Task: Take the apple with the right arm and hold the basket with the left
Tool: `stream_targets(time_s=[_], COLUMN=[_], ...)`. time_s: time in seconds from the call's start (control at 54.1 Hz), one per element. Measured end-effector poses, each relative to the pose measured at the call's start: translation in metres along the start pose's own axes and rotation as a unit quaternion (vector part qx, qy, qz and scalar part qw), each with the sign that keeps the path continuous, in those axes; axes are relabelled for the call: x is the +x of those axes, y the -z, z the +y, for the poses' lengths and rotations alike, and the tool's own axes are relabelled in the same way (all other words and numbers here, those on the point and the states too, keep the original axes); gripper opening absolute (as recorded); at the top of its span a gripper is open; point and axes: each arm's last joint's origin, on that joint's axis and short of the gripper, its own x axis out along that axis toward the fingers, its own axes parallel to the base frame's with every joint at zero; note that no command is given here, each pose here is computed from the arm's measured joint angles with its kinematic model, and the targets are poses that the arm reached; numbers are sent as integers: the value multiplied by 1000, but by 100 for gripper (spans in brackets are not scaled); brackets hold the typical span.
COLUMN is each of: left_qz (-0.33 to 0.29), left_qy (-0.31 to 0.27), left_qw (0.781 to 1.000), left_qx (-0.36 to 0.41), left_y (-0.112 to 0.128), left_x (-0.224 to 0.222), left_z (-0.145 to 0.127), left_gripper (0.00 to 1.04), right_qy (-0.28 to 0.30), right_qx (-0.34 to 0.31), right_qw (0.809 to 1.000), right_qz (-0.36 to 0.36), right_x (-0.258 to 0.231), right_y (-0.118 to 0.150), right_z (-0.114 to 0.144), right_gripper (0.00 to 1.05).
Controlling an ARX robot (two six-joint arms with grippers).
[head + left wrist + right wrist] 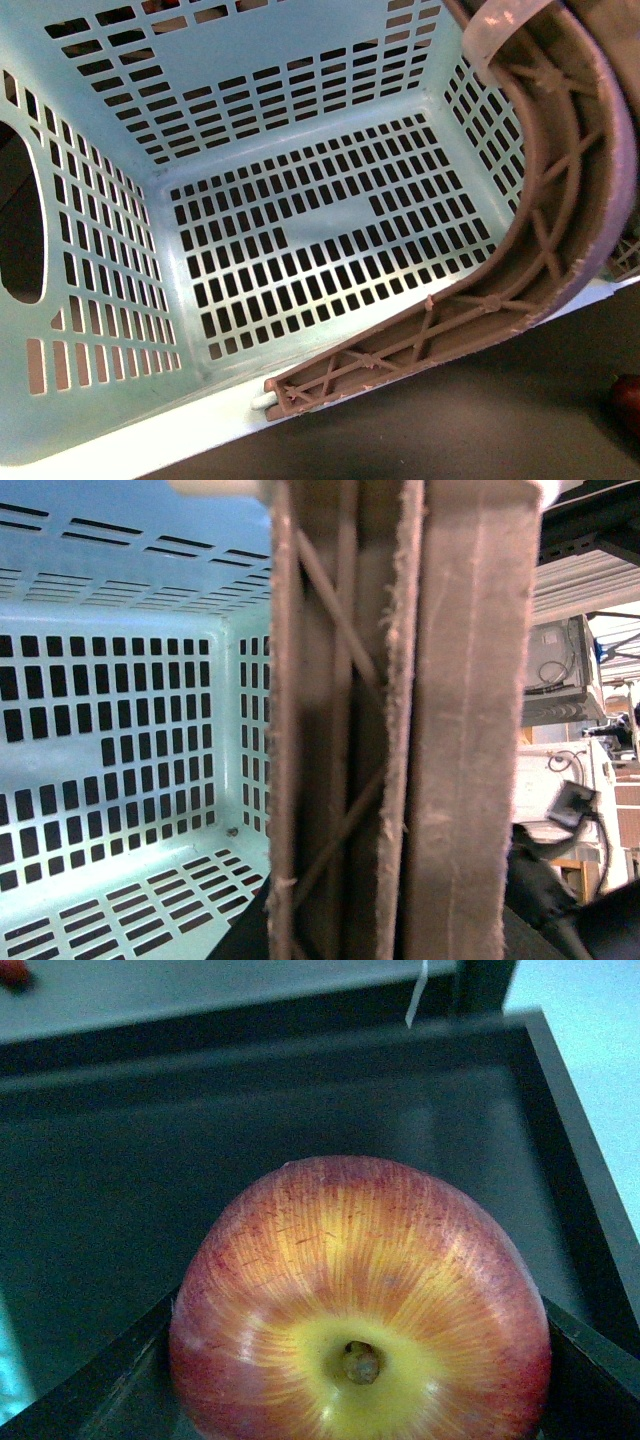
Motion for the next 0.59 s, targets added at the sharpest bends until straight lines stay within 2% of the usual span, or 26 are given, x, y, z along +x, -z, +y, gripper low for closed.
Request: stream_targets(time_s=[0.148, 0.203, 0.314, 0.425, 0.592], left_qz=[0, 0, 0, 0, 0], left_qy=[0, 0, 0, 0, 0], left_qw=[1000, 1000, 1000, 1000, 1000], left_qx=[0, 0, 0, 0, 0], left_y=[0, 0, 0, 0, 0], left_x=[0, 0, 0, 0, 0], left_z=[0, 0, 0, 0, 0], left_gripper=[15, 15, 15, 15, 15], right_qy=[-39, -69, -111, -146, -192], right_qx=[-7, -15, -26, -41, -67], right_qw=[998, 994, 988, 984, 977], right_qz=[-56, -84, -104, -96, -62], right_x=[-28, -43, -56, -61, -66], right_y=[-32, -47, -58, -52, -25], right_z=[32, 56, 90, 122, 161], right_gripper=[81, 81, 81, 81, 81])
